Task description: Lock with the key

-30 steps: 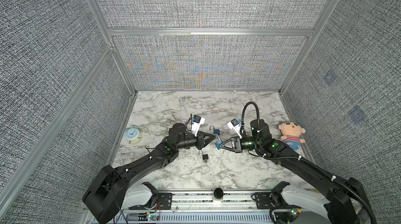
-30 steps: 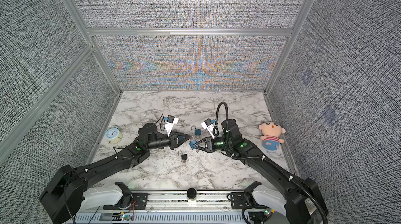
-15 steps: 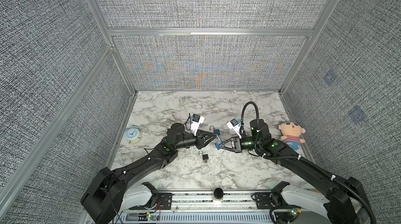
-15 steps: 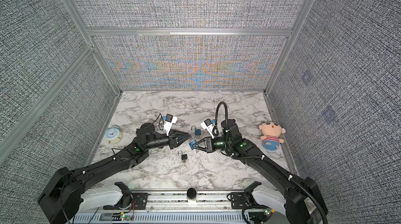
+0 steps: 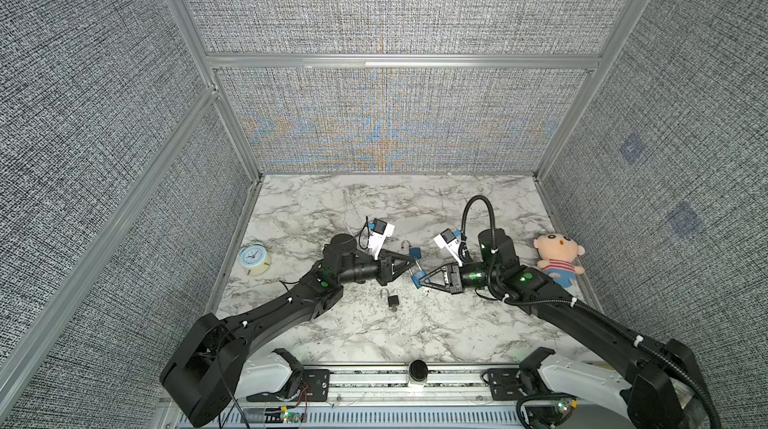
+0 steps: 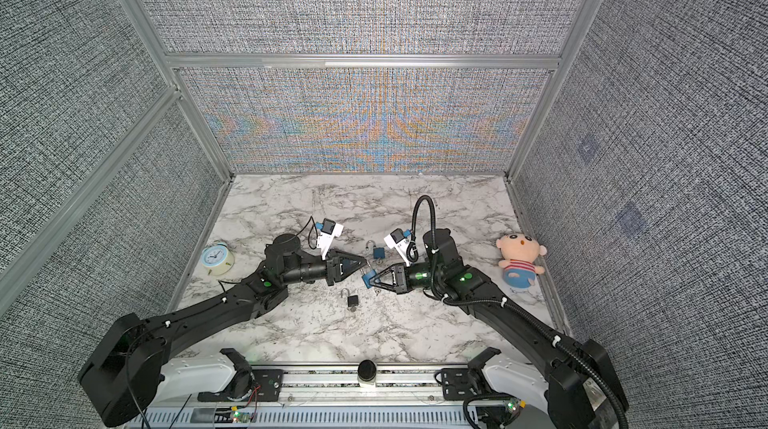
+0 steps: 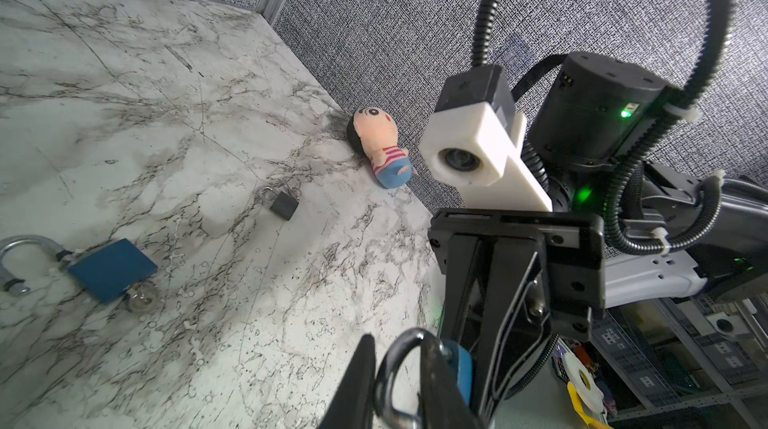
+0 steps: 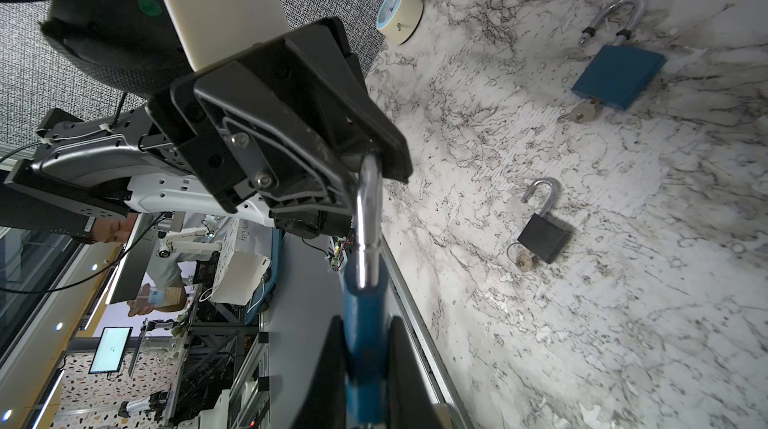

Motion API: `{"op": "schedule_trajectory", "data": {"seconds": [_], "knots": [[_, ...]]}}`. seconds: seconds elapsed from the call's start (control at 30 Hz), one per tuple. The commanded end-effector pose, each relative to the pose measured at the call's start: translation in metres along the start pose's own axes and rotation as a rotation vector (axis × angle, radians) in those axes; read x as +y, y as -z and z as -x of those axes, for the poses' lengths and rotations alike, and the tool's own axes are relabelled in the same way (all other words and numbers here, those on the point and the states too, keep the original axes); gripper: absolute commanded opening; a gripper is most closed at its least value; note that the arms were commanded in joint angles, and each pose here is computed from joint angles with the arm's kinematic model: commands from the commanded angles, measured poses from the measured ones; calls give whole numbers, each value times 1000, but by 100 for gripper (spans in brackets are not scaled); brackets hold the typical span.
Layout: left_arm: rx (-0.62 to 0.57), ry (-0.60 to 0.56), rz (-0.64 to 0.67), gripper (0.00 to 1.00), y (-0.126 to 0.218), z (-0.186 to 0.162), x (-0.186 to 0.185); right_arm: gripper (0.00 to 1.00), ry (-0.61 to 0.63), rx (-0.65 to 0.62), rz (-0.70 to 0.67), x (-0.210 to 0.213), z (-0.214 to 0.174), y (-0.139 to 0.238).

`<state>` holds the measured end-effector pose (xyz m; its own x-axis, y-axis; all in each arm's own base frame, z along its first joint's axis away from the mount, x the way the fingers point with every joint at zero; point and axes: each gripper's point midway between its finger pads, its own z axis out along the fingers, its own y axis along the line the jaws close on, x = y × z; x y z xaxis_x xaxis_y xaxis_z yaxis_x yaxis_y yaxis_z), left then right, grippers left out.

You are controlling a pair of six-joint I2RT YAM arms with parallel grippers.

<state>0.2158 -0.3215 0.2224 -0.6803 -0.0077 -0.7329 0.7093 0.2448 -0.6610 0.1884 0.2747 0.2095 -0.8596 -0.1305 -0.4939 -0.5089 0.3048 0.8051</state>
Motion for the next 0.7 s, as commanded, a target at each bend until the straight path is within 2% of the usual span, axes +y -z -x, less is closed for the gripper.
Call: {"op": "schedule_trajectory", "data": {"seconds": [0.0,0.1,0.17,0.67], "knots": [[-28,-36,-17,17,1,7,-6,0,30,-1,27,7,2,0],[-22,-30,-12,9,1,5,-4,0,33,-3,36,10,3,0],[-16,-25,-5,0,1,3,-1,0,32,-4,49,13,4,1],[-4,-27,25,0,1,-4,7,0,29,-29,155,40,8,9]]}}
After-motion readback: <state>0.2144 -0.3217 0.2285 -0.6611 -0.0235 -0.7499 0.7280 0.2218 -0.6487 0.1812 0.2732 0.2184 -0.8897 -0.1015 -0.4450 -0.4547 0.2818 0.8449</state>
